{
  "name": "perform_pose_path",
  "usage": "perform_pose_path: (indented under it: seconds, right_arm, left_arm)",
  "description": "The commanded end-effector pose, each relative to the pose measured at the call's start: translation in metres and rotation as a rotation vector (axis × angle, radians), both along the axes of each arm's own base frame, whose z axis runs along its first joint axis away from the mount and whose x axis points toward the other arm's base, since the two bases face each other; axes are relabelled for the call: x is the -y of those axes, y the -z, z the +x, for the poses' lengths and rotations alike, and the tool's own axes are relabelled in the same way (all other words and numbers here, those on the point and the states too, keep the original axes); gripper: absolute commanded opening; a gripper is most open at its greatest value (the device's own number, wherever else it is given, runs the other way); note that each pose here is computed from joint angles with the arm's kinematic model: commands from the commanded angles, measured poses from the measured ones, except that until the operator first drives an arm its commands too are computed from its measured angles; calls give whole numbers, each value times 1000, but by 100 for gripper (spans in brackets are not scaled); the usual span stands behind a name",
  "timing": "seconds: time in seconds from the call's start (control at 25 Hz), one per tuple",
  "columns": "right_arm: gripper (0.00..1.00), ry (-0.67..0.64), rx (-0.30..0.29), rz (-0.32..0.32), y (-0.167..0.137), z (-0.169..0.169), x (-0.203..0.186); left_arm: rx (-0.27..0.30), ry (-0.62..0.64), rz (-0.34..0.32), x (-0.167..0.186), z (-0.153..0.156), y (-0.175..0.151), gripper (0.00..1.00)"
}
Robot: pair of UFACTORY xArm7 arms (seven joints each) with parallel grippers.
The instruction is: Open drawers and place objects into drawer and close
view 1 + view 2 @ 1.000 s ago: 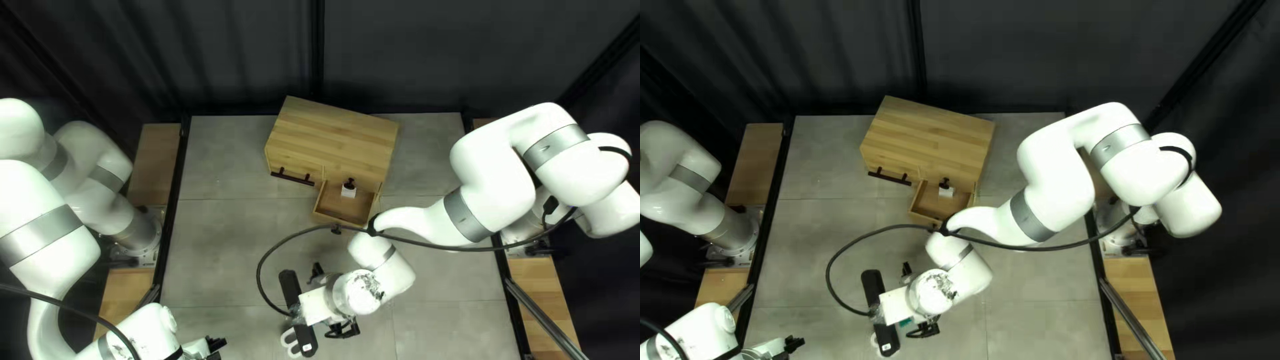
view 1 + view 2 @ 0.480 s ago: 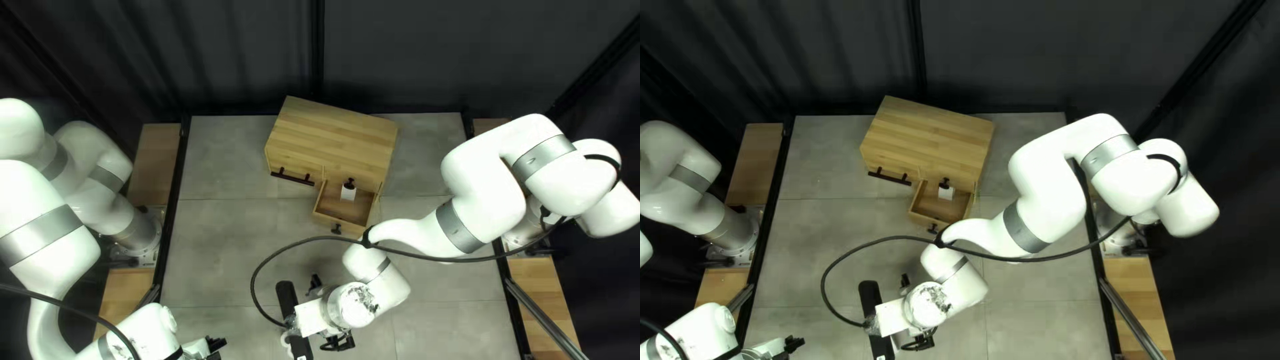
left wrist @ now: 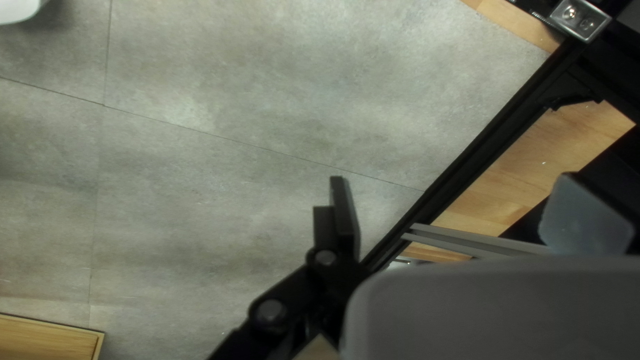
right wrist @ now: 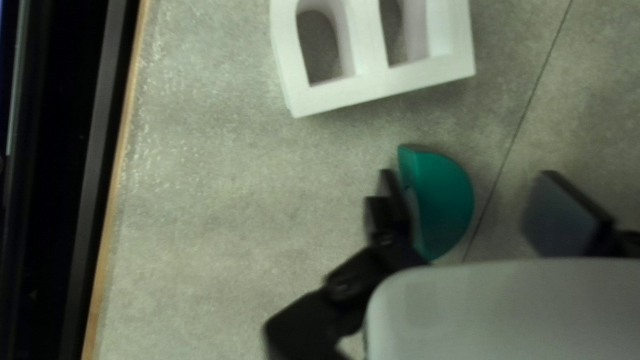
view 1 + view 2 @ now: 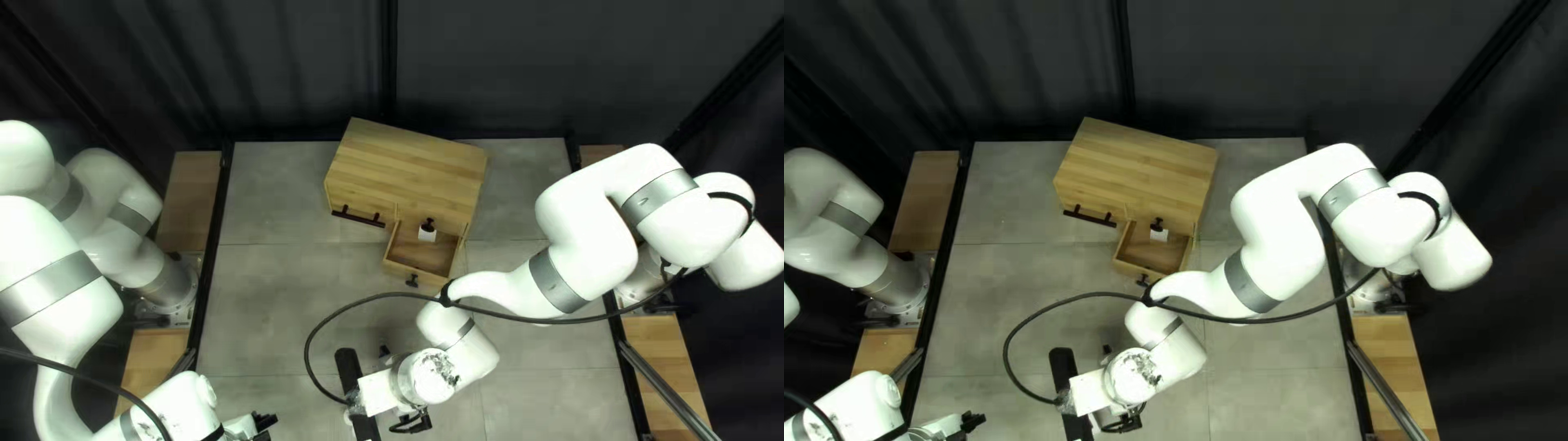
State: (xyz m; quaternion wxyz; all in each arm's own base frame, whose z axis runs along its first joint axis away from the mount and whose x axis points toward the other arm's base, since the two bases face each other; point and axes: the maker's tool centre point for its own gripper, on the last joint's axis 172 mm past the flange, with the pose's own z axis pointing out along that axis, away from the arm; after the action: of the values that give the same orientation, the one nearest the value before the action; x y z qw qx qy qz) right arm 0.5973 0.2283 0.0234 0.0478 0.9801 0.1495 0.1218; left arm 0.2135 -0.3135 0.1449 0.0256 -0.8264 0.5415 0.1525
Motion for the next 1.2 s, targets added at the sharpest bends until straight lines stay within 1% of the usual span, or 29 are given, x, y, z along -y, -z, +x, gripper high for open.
perform_pose_path:
  seconds: [0.04, 0.24, 0.32, 0.36, 0.4, 0.56, 0.64, 0.76, 0.8, 0.88, 1.0, 1.2]
  right_arm:
    - [2, 5, -2, -6, -10, -7, 5]
    - [2, 43, 10, -48, -42, -29, 37]
    - [2, 60, 17, -83, -60, -38, 61]
    - [2, 64, 19, -92, -63, -40, 67]
    - [2, 68, 21, -112, -72, -44, 82]
    - [1, 44, 8, -172, -88, -60, 129]
    - [2, 13, -6, -196, -89, -67, 144]
    - [1, -90, -46, -253, -83, -83, 171]
    - [1, -142, -66, -280, -81, -89, 181]
    - [1, -219, -94, -315, -83, -97, 193]
    - [0, -307, -124, -354, -90, -108, 205]
    - [0, -392, -153, -402, -105, -124, 217]
  left_arm:
    - [0, 0, 0, 0, 0, 0, 100]
    - [0, 0, 0, 0, 0, 0, 100]
    - [0, 0, 0, 0, 0, 0, 100]
    - [0, 0, 0, 0, 0, 0, 100]
    - [0, 0, 0, 0, 0, 0, 100]
    - [0, 0, 0, 0, 0, 0, 100]
    - [0, 0, 0, 0, 0, 0, 100]
    - [0, 0, 0, 0, 0, 0, 100]
    - [0, 0, 0, 0, 0, 0, 100]
    - [0, 0, 0, 0, 0, 0, 100]
    - [0, 0, 0, 0, 0, 0, 100]
    - [0, 0, 0, 0, 0, 0, 100]
